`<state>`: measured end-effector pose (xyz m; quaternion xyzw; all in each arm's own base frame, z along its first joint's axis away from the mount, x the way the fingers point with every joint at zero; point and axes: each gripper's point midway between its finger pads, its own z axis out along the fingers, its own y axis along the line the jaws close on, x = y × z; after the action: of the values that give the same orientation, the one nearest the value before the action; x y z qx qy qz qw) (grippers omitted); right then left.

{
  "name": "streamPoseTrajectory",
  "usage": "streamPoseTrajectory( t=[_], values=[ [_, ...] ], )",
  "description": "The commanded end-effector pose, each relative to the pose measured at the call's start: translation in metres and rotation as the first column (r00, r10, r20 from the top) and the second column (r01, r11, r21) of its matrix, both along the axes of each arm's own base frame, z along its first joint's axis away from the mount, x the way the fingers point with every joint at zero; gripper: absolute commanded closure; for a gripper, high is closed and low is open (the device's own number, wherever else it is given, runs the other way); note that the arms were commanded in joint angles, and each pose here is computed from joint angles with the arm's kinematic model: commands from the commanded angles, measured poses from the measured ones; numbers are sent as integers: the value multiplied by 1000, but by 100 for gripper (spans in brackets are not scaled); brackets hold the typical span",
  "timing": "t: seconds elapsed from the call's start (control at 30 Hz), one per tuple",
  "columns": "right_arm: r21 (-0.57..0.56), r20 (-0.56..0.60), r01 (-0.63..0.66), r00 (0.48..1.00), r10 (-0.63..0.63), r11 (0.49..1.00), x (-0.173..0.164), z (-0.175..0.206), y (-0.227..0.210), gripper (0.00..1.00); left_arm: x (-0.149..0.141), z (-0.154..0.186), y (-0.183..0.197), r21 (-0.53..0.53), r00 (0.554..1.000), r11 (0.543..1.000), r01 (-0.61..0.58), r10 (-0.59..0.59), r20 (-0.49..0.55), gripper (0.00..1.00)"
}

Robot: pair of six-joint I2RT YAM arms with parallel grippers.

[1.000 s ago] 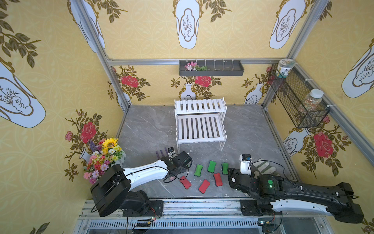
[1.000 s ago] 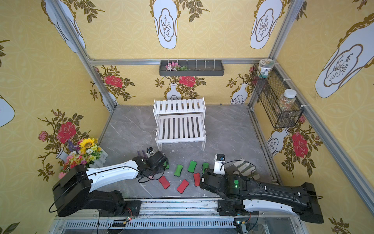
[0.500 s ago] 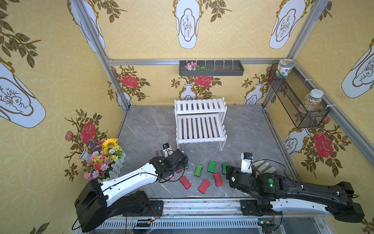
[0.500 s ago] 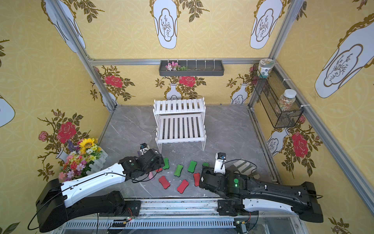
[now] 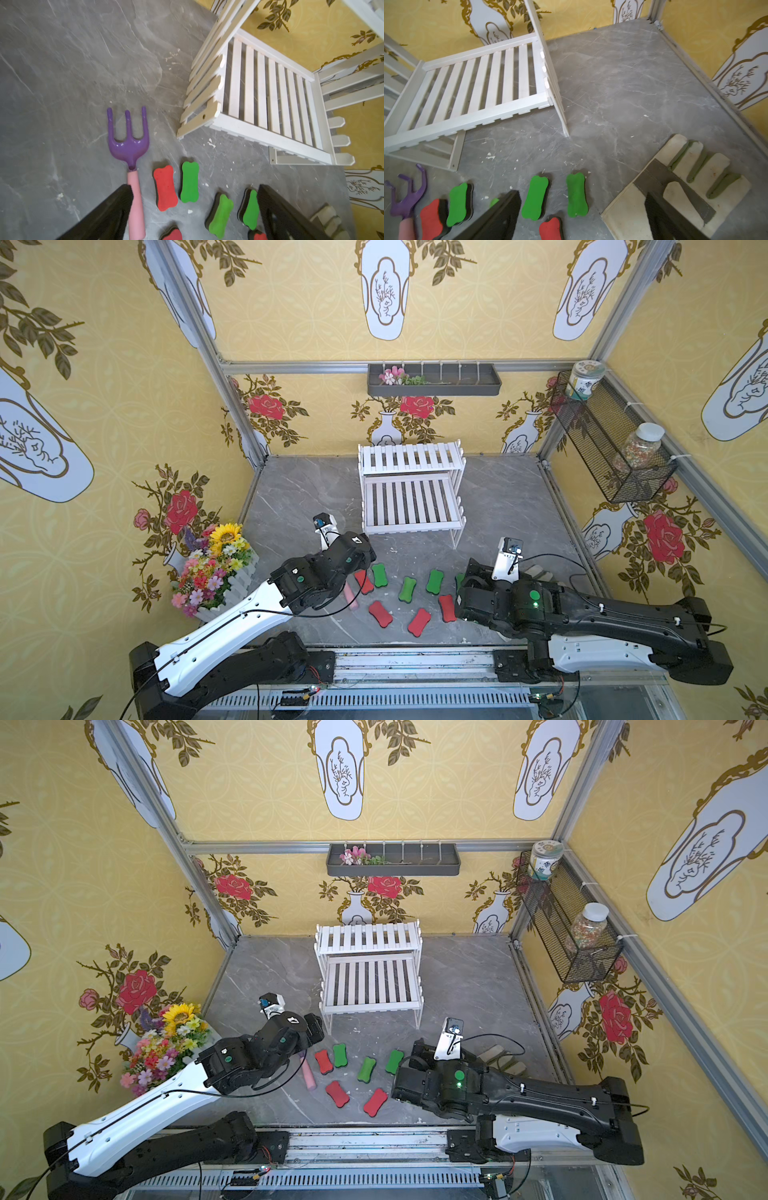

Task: Remove the whiteboard erasers from the shelf
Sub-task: Place the whiteboard eraser at the center of the board, then reset both arms

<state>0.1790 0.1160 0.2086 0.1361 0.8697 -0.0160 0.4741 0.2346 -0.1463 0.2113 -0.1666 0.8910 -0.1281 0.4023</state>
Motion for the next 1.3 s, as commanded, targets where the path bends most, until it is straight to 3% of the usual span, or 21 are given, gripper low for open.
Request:
streamPoseTrajectory(
  t=[0.0,0.07,0.33,0.4,0.47,0.53,0.6,0.67,0.77,1.0,1.17,1.27],
  values=[
    [-64,120,158,981,-149,985,1,22,-44,3,17,19,-8,82,991,993,84,-91,94,0],
    [-74,170,156,975,-142,985,4,33,-46,3,29,39,-17,65,980,991,121,-129,149,0],
    [-41,211,1,977,7,999,16,44,-17,3,63,95,6,171,956,985,27,-75,284,0],
    [-26,207,-120,970,123,992,19,45,8,3,61,96,6,145,953,989,31,-73,294,0],
    [-14,212,-347,916,342,938,21,48,52,3,59,92,4,116,955,992,40,-72,289,0],
    [77,247,-513,840,482,855,19,53,87,3,57,85,3,101,958,994,49,-75,277,0],
    [110,230,-567,813,534,816,22,52,102,3,56,82,7,84,962,996,22,-43,269,0],
    [78,164,-582,808,566,809,33,46,111,3,54,82,7,77,963,997,22,-42,267,1],
    [10,96,-559,826,556,829,50,43,117,3,53,84,9,63,963,998,15,-32,268,0],
    [68,219,-454,876,431,888,103,71,78,3,58,93,11,110,944,994,14,-50,327,1],
    [110,273,-280,931,242,954,136,86,18,3,67,120,16,206,865,978,-13,-92,493,0],
    [159,270,-190,952,142,969,148,82,-17,3,76,132,30,248,814,965,-89,-73,576,0]
  ],
)
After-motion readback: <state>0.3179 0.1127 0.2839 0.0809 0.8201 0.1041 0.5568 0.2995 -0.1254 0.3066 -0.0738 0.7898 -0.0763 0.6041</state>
